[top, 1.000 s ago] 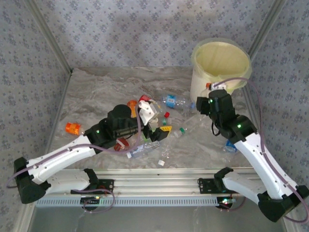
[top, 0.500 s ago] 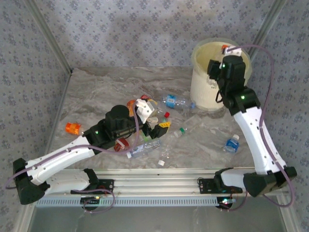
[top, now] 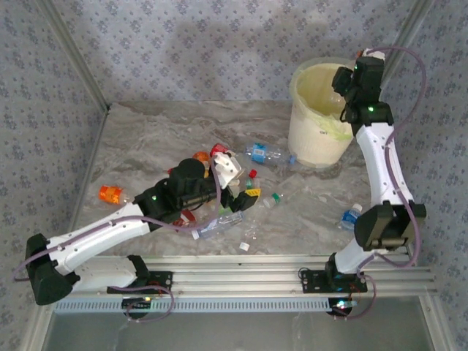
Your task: Put the plastic bottles in the bin
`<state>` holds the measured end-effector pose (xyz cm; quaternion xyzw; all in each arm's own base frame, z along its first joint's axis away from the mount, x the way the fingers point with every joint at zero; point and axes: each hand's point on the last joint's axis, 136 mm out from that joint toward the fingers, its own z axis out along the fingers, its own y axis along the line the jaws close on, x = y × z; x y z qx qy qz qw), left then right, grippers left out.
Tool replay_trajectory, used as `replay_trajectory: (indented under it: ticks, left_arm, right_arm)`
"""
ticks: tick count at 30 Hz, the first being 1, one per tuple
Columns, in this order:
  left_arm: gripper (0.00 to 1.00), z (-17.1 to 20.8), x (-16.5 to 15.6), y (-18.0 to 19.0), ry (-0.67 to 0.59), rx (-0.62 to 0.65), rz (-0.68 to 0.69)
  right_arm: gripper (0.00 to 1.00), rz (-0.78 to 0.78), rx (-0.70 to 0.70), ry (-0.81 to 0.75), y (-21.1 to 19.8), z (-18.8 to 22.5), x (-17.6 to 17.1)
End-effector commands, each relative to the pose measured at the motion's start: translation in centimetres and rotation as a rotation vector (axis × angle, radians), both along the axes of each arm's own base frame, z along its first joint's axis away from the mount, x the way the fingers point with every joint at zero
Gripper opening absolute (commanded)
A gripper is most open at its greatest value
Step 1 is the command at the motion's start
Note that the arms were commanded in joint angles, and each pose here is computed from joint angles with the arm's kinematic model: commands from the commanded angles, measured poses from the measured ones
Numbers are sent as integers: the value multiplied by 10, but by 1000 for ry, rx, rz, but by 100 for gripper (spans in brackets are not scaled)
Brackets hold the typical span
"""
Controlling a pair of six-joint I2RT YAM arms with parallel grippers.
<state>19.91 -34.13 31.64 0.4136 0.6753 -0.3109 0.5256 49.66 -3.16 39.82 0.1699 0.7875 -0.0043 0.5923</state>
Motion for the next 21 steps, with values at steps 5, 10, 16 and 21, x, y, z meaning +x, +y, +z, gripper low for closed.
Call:
replay_trajectory:
  ticks: [5,10,16,21]
  left_arm:
    - [100,12,-6,-7,-20,20,-53]
    - [100,10,-5,-9,-10,35,-50]
    - [100,8,-6,-11,-11,56,-63]
    - [100,5,-8,-13,-17,71,-73]
  right_arm:
    - [53,48,34,103,5,-30,34]
    - [53,83,56,187,12,-60,44]
    - [53,164,114,356,24,-108,47]
    - [53,176,129,461,25,-136,47]
